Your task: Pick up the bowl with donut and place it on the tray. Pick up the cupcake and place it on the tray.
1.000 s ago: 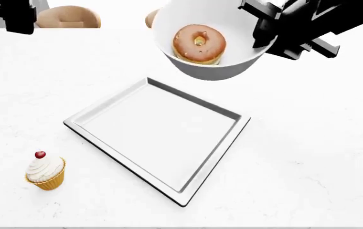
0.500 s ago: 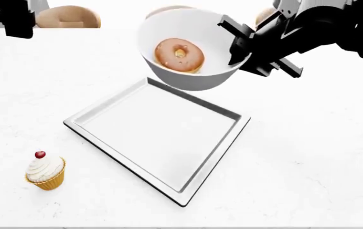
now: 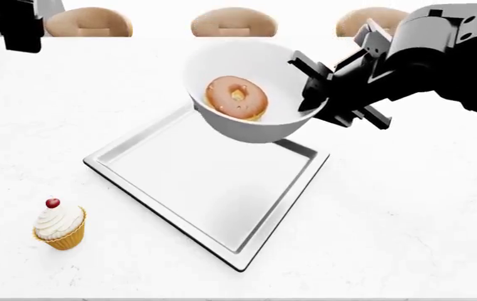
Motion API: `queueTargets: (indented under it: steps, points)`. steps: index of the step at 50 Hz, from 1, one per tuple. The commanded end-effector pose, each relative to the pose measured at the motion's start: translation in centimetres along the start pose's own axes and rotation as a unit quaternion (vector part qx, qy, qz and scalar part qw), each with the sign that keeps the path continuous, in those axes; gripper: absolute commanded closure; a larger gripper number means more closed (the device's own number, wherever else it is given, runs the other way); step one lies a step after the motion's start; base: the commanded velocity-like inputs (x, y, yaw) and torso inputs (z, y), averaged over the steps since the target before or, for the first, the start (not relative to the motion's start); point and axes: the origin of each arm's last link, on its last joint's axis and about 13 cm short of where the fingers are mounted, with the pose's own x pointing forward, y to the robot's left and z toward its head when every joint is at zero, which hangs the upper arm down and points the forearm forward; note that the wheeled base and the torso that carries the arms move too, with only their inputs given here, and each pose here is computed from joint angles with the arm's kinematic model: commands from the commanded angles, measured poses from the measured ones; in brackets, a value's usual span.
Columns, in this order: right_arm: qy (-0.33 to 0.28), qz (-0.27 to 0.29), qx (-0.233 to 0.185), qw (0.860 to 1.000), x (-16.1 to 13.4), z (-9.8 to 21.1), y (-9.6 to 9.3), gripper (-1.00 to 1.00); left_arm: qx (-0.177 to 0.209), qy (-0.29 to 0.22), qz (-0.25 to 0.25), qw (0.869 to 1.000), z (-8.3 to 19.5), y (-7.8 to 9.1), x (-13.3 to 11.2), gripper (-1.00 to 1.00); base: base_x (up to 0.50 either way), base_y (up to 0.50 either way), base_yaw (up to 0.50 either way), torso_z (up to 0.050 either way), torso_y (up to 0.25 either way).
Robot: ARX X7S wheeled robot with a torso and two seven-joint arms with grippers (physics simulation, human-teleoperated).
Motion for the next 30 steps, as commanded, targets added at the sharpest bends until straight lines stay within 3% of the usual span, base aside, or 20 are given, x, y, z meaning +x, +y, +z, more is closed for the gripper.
queueTargets:
  steps: [1, 30]
  points:
    - [0.006, 0.015, 0.003, 1.000, 0.2, -0.1, -0.6, 1.00, 0.000, 0.003, 0.003, 1.000, -0.2, 0.0, 0.1, -1.00, 0.00, 0.00, 0.00, 0.000, 0.010]
    - [0.029, 0.042, 0.002, 0.999, 4.5, -0.7, -2.8, 1.00, 0.002, 0.009, 0.004, 1.000, -0.7, -0.1, 0.4, -1.00, 0.00, 0.00, 0.00, 0.000, 0.000]
